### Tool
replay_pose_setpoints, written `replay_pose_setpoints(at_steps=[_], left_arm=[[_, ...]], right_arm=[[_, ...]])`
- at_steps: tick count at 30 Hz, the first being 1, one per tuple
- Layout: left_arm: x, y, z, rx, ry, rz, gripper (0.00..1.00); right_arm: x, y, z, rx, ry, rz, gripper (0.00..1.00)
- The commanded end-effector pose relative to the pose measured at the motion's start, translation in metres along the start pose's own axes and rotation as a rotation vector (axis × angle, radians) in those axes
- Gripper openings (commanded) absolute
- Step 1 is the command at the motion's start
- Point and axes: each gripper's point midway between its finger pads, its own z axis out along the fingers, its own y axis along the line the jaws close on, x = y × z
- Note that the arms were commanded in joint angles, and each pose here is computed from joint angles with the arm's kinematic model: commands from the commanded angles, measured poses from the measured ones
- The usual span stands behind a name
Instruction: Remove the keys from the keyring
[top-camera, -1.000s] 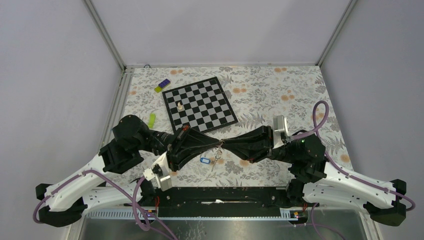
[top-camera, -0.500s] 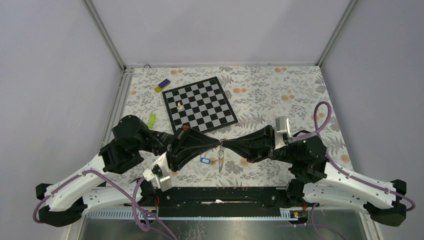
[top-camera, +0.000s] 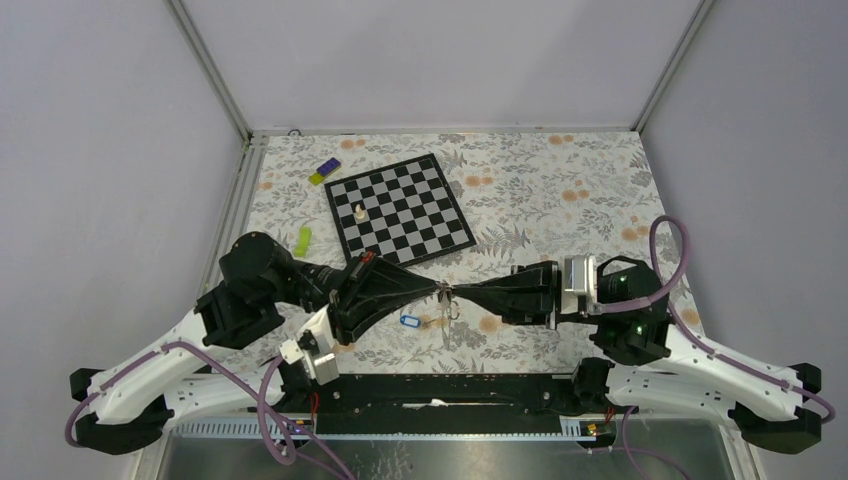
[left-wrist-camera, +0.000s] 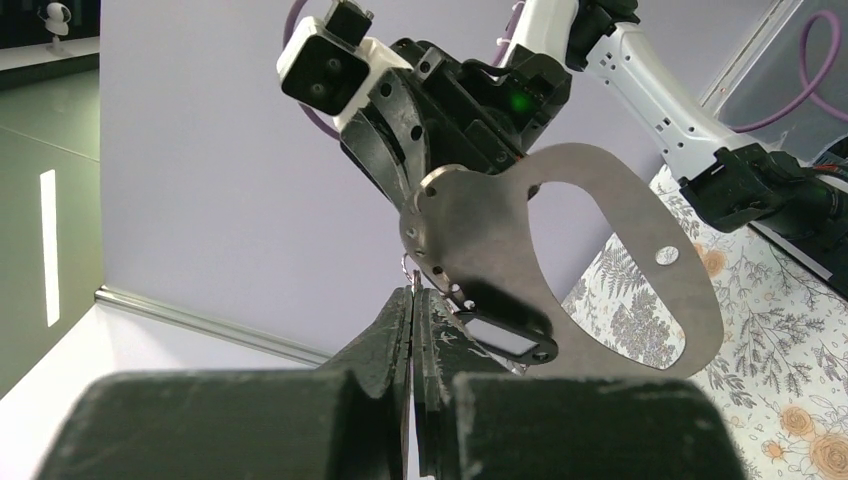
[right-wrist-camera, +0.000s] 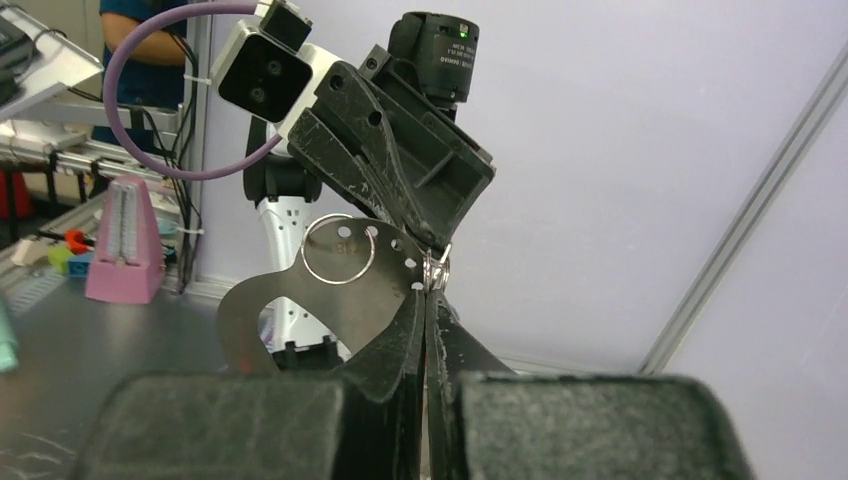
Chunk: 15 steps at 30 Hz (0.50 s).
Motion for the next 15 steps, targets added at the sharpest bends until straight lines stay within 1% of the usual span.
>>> replay_pose_setpoints(at_steps=[1,4,15], left_arm=[[-0.015,0.017,-0.002,-0.047,-0.040,0.049,0.00],[-0.015,0.015,-0.002,-0.043,-0.041,0.041,0.00],[-0.019,0.015,-0.002,-0.026,-0.053,0.018,0.00]], right_arm=[[-0.033,0.002,0.001,-0.061,-0.026,-0.175,0.00],[-0.030,0.003,0.002,-0.095,0.015,-0.247,0.00],[0.001,-0.006,-0.003,-0.192,0.243,-0.494,0.00]])
